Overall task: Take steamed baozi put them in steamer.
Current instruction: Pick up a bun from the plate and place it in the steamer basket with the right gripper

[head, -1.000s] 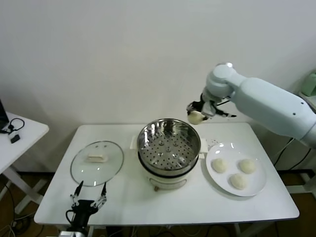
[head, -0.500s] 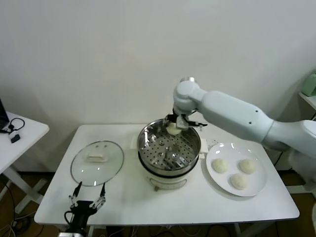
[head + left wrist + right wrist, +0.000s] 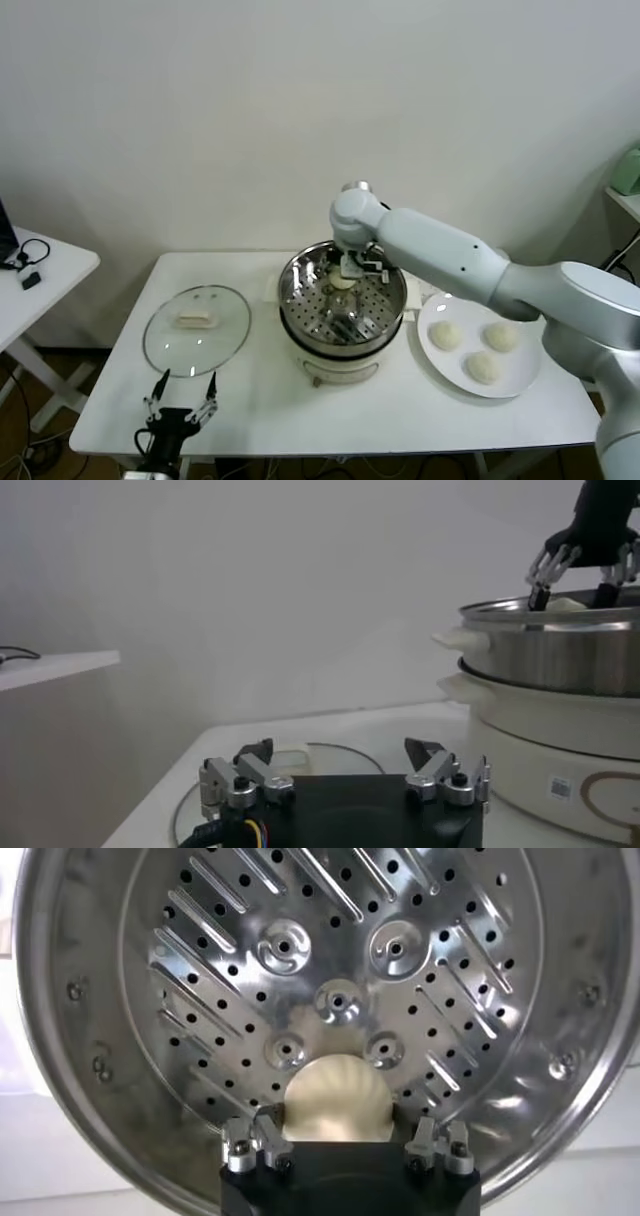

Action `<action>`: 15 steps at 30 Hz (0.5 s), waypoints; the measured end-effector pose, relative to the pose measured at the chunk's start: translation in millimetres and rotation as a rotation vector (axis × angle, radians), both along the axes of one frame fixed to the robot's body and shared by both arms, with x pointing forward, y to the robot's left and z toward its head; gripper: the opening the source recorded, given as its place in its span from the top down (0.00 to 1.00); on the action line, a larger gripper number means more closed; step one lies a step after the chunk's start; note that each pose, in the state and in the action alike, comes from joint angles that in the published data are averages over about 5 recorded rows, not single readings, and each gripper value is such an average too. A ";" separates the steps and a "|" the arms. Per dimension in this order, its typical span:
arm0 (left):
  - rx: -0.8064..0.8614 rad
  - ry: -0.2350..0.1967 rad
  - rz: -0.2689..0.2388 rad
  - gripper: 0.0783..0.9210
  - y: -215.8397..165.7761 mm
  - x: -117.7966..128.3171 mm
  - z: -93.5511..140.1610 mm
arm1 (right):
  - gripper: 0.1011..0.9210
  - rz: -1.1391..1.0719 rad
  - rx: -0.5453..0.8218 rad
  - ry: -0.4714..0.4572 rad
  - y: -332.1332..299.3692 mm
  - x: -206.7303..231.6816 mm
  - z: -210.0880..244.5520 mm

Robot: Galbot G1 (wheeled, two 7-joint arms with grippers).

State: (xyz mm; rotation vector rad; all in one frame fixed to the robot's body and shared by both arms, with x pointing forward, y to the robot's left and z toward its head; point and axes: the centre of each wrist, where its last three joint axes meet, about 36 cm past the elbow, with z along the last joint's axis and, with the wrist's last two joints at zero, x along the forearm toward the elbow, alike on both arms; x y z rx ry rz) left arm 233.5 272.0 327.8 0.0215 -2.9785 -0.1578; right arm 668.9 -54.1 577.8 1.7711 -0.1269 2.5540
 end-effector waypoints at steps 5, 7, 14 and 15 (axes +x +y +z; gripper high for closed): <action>0.003 0.001 0.000 0.12 0.8 0.1 -0.1 | 0.23 -0.002 0.000 0.009 -1.0 1.5 -7.6; 0.003 0.002 0.000 0.12 0.9 -0.1 -0.5 | 0.18 0.000 0.002 0.011 -0.7 1.8 -8.4; 0.003 0.007 0.003 0.12 1.1 -2.0 -2.1 | 0.12 0.008 0.007 0.015 -1.6 2.4 -3.3; 0.003 0.008 0.004 0.12 1.2 -2.3 -2.2 | 0.12 0.008 0.006 0.015 -2.4 2.5 -1.0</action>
